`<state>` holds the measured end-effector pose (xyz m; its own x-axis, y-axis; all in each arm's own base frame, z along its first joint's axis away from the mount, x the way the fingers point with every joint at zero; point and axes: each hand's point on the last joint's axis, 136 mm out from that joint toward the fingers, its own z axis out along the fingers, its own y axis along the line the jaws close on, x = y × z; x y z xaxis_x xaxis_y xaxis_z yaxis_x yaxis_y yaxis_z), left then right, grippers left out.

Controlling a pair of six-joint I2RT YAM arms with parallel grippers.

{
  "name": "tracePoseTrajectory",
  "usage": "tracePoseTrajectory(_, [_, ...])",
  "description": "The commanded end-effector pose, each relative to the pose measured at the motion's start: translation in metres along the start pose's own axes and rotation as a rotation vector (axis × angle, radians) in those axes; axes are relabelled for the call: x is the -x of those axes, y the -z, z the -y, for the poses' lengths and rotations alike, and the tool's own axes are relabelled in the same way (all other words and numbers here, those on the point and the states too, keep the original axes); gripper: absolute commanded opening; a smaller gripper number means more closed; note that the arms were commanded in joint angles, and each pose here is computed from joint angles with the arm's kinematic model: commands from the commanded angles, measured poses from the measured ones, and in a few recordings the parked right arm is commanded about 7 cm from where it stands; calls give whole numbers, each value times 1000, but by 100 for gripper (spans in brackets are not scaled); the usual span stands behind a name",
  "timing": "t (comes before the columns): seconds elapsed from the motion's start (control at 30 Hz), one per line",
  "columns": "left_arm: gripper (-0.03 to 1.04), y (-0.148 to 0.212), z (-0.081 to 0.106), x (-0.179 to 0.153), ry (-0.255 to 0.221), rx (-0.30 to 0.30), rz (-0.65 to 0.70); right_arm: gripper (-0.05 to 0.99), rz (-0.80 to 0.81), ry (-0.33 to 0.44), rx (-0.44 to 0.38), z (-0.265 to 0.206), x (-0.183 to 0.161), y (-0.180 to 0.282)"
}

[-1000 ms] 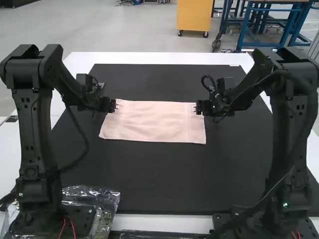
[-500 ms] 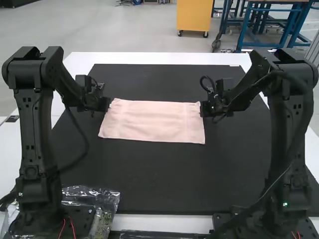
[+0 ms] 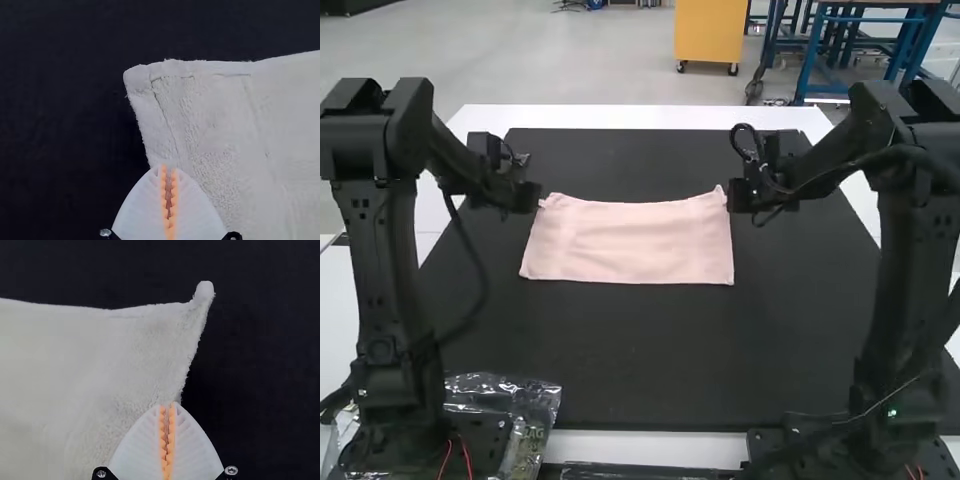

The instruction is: Fold the towel.

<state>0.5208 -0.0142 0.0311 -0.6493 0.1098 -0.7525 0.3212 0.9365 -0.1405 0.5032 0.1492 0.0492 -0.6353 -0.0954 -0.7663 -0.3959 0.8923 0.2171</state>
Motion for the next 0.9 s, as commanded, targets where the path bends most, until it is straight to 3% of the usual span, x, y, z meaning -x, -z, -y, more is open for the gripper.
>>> tracePoseTrajectory(0.0, [2,21,-1,21,-24,-19,41,-2,19,-12,7,3,5,18])
tracePoseTrajectory(0.17, [2,46,-4,12,3,-13,24,-2,16,-31,-7,9,-4,38])
tracePoseTrajectory(0.43, [2,79,-2,-12,-13,10,0,-2,20,-42,-13,15,-15,66])
tracePoseTrajectory(0.87, [2,108,24,-45,-1,6,-30,-2,-42,-59,11,-3,-66,97])
